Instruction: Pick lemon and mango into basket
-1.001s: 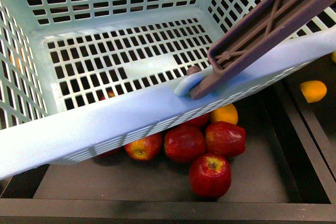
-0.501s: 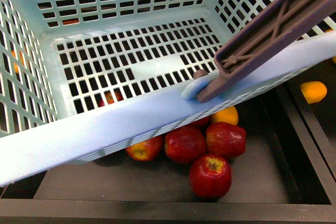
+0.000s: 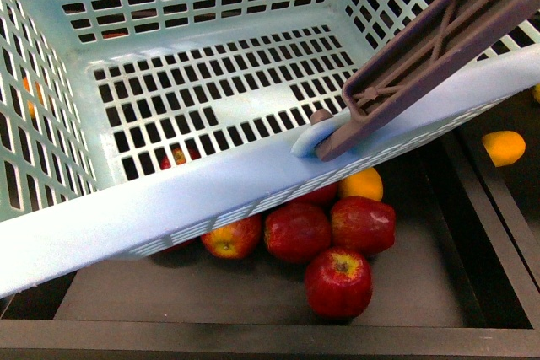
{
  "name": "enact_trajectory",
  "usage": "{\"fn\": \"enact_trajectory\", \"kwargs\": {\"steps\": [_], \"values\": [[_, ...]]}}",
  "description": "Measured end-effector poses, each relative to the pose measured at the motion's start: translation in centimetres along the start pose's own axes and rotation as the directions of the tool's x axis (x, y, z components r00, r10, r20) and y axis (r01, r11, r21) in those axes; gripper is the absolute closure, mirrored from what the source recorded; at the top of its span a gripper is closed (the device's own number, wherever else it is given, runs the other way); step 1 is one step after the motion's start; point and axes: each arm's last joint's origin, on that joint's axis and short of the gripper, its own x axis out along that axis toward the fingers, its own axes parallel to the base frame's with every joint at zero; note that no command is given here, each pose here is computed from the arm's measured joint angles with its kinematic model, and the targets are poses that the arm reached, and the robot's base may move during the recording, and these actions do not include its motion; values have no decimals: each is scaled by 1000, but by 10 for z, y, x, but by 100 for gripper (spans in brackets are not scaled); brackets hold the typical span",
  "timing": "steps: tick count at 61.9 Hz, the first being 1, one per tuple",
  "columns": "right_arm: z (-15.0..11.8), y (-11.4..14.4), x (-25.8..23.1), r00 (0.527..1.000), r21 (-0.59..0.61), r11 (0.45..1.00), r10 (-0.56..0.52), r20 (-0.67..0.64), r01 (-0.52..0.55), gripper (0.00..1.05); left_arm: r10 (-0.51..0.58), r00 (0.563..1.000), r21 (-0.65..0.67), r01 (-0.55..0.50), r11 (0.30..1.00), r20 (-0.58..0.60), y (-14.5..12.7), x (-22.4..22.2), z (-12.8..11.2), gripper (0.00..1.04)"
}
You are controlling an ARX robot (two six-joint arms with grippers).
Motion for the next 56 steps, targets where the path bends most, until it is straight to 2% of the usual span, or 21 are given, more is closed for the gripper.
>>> {"fn": "enact_trajectory", "kwargs": {"steps": [8, 17, 56], "values": [[0, 0, 0, 1000, 1, 1000, -4, 0, 4, 7, -1, 1000, 1, 1, 1000, -1, -1, 0, -1, 100], [0, 0, 0, 1000, 0, 1000, -3, 1, 3, 9, -18, 999, -6, 18, 1000, -30, -2, 0, -4, 100], [-2, 0, 0, 1000, 0, 1000, 1, -6, -1, 9, 1, 1000, -2, -1, 1000, -4, 0, 0, 0, 100]]}}
